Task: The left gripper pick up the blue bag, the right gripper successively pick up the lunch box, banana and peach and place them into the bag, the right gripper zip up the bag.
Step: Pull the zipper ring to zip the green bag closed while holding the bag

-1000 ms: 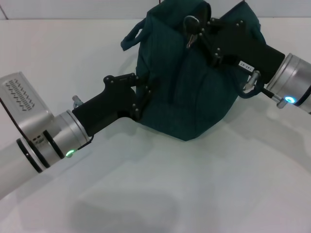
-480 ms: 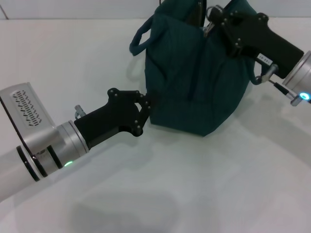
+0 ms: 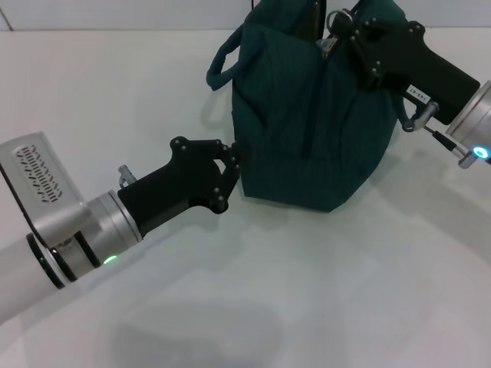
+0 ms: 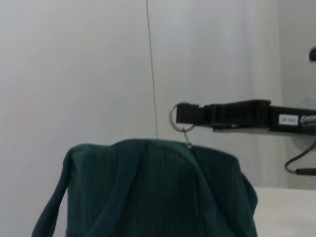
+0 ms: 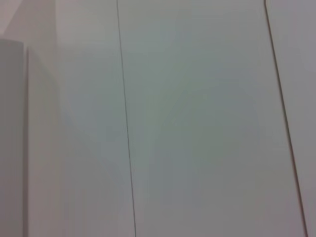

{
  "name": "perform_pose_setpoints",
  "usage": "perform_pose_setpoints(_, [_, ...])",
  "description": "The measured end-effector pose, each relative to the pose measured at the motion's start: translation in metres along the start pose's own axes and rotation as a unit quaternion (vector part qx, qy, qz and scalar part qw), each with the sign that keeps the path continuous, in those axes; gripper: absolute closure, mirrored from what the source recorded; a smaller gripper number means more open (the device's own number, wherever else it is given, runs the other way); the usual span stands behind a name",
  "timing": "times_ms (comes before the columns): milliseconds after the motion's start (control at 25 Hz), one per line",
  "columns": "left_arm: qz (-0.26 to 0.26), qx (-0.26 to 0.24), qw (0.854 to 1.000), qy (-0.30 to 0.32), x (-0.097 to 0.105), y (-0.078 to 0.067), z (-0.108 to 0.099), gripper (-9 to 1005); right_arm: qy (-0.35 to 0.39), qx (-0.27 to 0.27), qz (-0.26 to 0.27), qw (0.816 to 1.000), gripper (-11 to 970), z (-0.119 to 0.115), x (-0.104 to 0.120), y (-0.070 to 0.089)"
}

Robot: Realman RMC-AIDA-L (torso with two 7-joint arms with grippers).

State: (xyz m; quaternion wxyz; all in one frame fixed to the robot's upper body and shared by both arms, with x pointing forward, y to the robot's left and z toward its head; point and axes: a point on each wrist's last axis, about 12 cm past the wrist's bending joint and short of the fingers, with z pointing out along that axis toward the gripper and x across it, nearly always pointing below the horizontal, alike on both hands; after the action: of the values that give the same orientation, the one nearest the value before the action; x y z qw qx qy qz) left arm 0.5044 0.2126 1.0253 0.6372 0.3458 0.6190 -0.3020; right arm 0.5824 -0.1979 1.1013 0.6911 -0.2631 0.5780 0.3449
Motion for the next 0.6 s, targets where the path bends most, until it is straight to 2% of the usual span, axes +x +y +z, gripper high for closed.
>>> perform_pose_setpoints(80, [-0.001, 0.002, 1.0, -0.005, -0.001, -0.001, 0.0, 996, 0.0, -0.002, -0.001, 1.0, 953, 0.001, 0.0, 0.0])
perform_pose_setpoints(280, [-0.015, 0.0, 1.0, -0.014, -0.004, 0.001, 0.004, 892, 0.0, -0.003, -0.001, 1.0, 953, 0.002, 0.0, 0.001])
perform_pose_setpoints(600, [-0.04, 0.01, 0.999, -0.023, -0.014, 0.006, 0.025, 706, -0.001, -0.007, -0.003, 1.0, 953, 0.004, -0.001, 0.001])
